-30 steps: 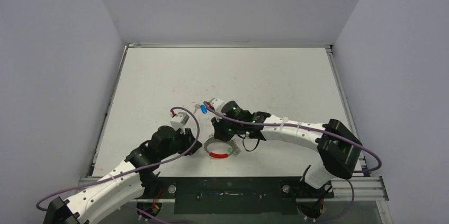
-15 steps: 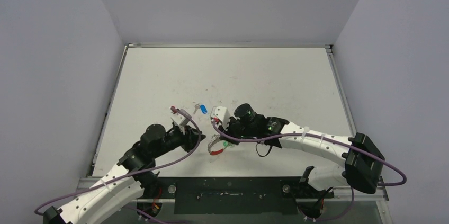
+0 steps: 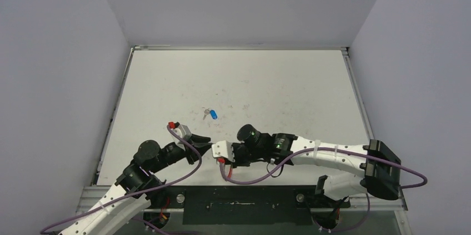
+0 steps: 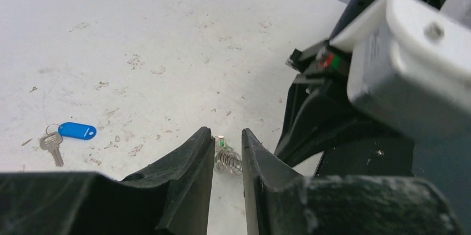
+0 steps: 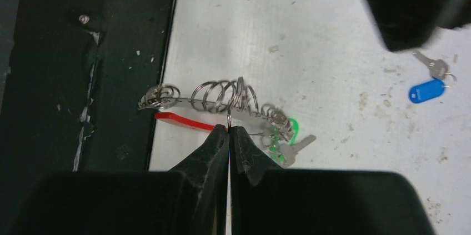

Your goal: Put the keys on the keyring

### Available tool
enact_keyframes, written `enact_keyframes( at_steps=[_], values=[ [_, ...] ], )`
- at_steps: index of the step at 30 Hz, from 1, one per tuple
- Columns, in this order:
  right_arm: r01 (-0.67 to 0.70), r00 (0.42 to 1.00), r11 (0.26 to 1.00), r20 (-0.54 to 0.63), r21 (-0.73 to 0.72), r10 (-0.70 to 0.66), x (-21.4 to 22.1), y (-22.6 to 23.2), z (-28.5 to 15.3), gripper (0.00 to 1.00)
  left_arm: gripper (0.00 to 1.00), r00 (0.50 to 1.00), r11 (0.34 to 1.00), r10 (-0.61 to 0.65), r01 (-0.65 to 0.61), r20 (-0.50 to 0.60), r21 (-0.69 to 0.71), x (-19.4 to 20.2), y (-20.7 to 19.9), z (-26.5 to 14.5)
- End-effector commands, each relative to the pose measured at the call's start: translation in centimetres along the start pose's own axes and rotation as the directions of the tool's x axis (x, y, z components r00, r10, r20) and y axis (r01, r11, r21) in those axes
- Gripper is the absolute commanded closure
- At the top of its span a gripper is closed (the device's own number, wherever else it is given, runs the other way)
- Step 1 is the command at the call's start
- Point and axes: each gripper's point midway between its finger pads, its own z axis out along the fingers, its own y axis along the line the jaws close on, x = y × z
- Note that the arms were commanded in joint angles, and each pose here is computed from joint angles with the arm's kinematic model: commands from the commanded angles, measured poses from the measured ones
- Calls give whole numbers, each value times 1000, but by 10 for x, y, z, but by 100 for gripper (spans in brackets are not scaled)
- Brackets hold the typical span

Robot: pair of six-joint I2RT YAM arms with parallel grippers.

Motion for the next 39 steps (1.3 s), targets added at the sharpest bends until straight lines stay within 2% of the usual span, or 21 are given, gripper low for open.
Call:
enact_keyframes(
  at_steps=[1,5,13,18,24,27,31,39],
  values=[
    [60,991,997,-119,-48,-65,27,19,23,100,76,999,999,37,-38,35,26,-4,-4,-2],
    [-87,988,996,-128,-35,82,35,22,42,100,77,999,1000,19,-20,37,21,0,-3,-2],
    [-227,958,970,159,-84,238,-5,16,36,100,77,997,997,-58,55,56,46,14,-5,6],
    [-294,917,948,245,-120,315,-10,5,20,100,77,994,996,-53,45,94,83,23,-8,11],
    [-300,902,944,280,-141,328,-16,3,7,100,76,996,987,8,-22,86,156,30,-18,16],
    [-292,898,946,299,-143,323,-21,2,1,100,76,998,989,21,-29,55,148,38,-16,19],
    [-284,898,949,309,-138,314,-24,3,-4,100,77,1000,998,14,-14,5,69,49,-3,23],
    [-313,890,945,318,-91,326,-27,-8,-10,100,77,996,991,52,-42,-76,126,65,-17,25]
  ],
)
